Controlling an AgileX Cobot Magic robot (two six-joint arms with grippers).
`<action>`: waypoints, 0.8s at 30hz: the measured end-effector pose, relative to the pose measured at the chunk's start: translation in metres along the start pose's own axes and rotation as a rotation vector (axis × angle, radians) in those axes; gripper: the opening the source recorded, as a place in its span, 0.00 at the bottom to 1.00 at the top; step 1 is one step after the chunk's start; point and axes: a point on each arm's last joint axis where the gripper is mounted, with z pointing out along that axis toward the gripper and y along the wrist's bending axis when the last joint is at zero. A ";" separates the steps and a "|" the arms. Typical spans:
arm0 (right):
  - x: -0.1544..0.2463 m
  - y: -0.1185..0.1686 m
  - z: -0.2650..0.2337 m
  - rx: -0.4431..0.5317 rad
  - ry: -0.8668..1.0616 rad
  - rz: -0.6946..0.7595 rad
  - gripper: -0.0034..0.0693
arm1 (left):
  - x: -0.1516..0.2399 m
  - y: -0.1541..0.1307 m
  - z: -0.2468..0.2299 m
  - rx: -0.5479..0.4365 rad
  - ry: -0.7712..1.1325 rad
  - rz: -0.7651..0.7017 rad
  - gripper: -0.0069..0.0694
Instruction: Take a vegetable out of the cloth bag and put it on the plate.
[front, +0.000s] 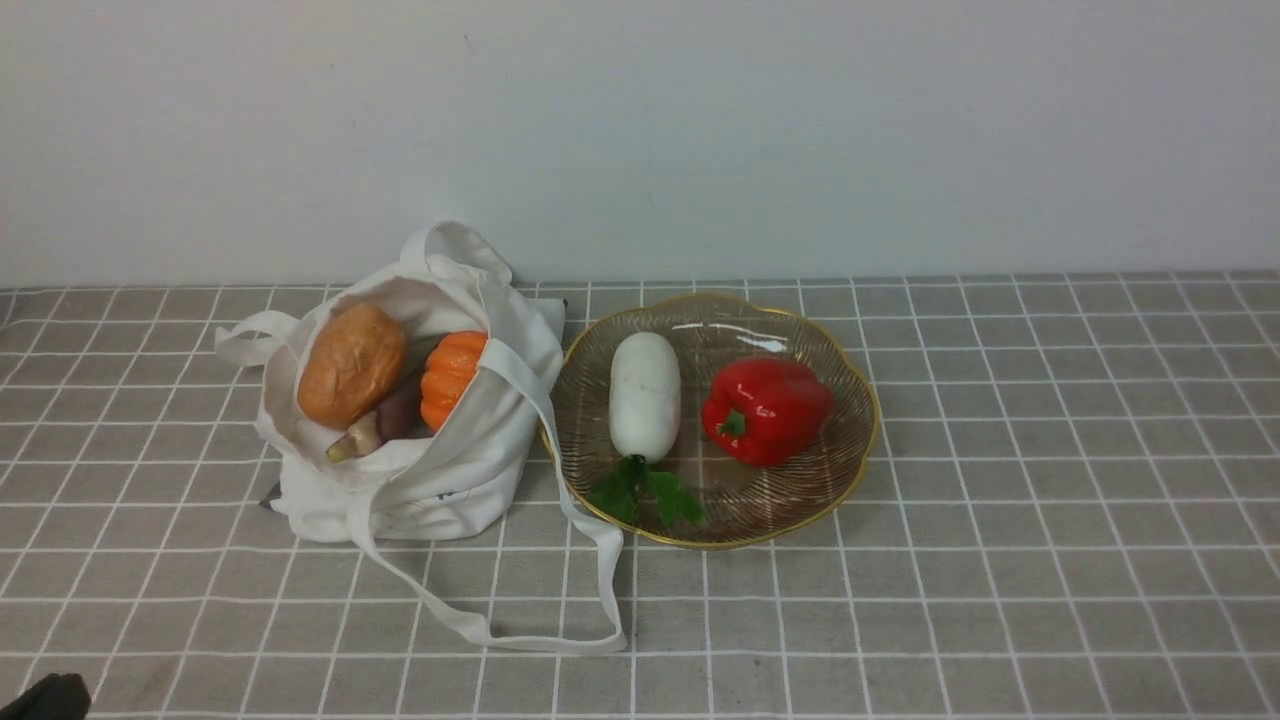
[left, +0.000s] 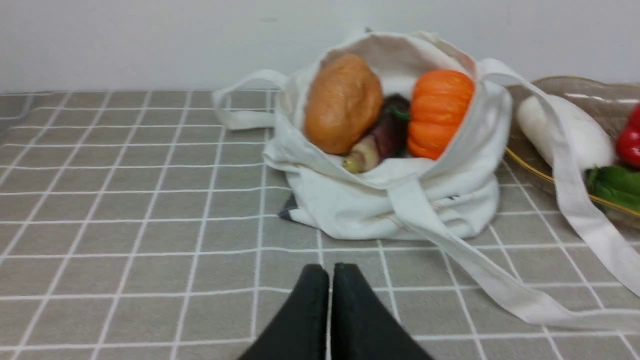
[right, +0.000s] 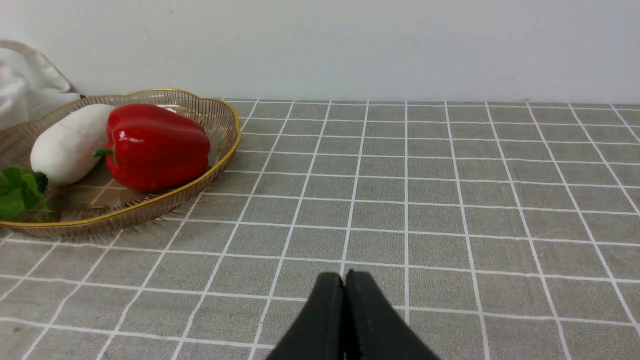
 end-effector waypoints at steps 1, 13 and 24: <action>0.000 0.000 0.000 0.000 0.000 0.000 0.03 | 0.000 0.001 -0.001 -0.016 -0.009 -0.003 0.08; 0.000 0.000 0.000 0.000 0.000 0.000 0.03 | 0.010 0.004 -0.002 -0.051 0.095 0.041 0.08; 0.000 0.000 0.000 0.000 0.000 0.000 0.03 | 0.010 0.004 -0.002 -0.051 0.095 0.041 0.08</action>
